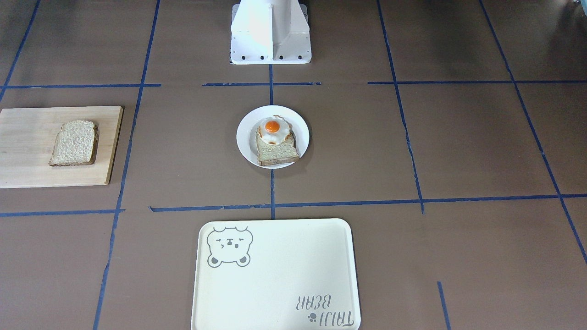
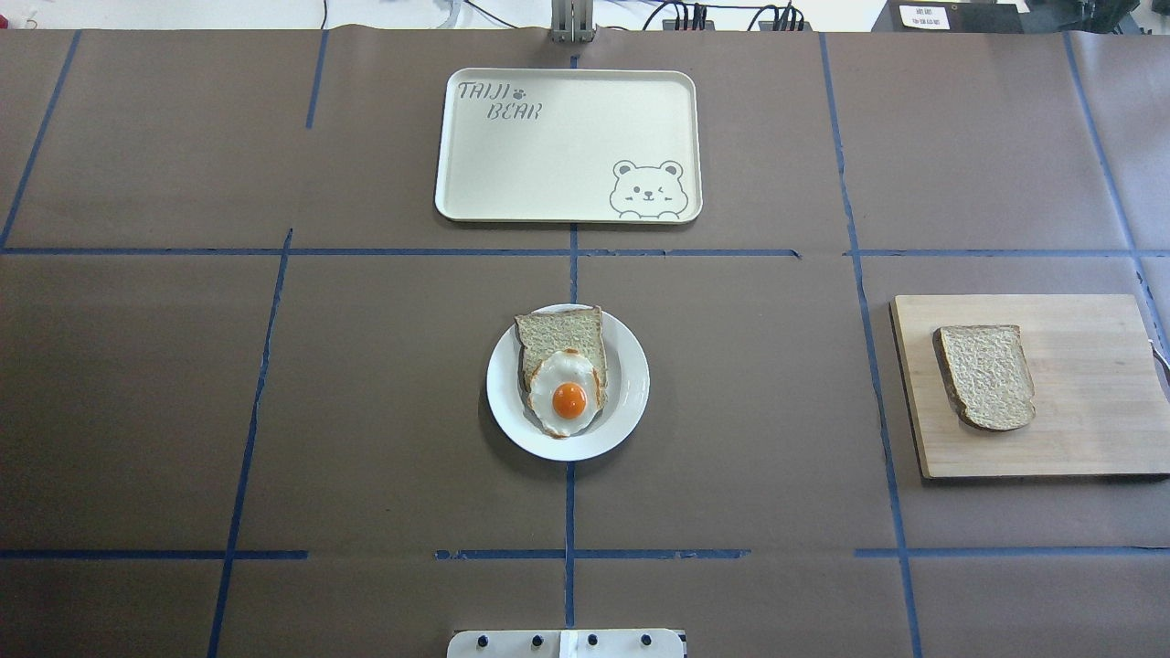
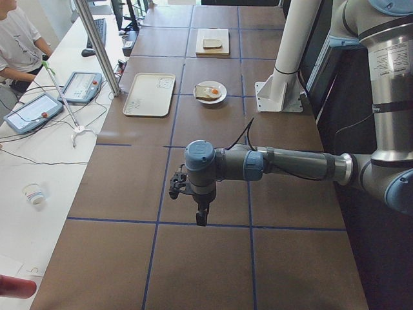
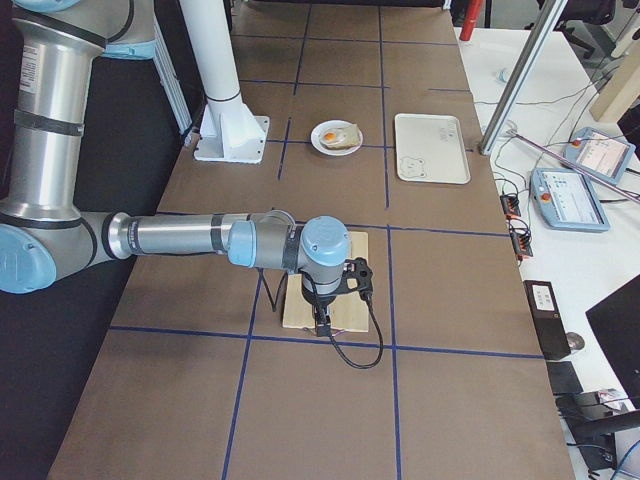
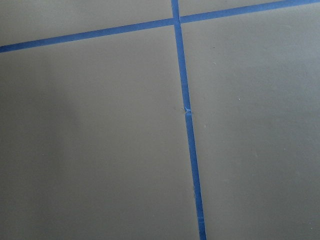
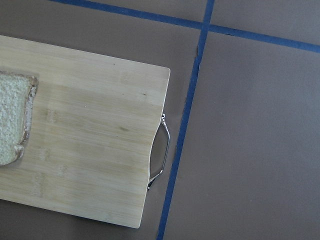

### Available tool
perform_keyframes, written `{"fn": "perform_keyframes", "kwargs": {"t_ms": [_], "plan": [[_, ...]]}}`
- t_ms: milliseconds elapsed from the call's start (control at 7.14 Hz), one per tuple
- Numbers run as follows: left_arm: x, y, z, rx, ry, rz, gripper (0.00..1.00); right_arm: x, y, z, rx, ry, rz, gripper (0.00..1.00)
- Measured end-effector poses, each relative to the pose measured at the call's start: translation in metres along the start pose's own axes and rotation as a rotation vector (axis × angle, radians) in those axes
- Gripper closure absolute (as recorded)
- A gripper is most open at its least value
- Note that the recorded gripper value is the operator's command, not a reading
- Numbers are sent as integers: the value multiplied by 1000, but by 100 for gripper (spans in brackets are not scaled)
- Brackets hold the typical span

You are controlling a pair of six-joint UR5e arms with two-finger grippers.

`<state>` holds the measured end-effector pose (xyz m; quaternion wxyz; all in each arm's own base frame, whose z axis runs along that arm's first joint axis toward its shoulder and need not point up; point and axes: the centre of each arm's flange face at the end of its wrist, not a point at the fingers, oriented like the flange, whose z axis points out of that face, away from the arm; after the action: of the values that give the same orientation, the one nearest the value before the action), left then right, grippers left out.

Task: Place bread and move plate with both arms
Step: 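Move the right gripper toward the bread slice on the bamboo board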

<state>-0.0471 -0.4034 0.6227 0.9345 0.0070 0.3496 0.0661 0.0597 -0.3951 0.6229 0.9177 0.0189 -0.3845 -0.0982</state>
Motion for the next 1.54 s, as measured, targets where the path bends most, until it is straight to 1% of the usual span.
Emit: {"fn": "perform_keyframes", "kwargs": {"t_ms": [420,560,700,840,1120,1260,1540], "plan": [[0,0,0,-1,0,0,0,-3,-2,-1,3,-8,0,0],[0,0,1,-2,0,1,0,-9,-6,-2,17,-41,10,0],[1,0,1,-3,0,2,0,-20,-13,-3,45,-91,39,0],[2,-1,2,-5,0,4,0,-40,-25,0,84,-128,84,0],[3,-1,2,-5,1,7,0,-89,-46,18,164,-180,168,0],[3,-1,2,-6,1,7,0,-111,-52,34,206,-205,203,0],[3,-1,2,-6,1,7,0,-150,-54,81,283,-238,250,1]]}}
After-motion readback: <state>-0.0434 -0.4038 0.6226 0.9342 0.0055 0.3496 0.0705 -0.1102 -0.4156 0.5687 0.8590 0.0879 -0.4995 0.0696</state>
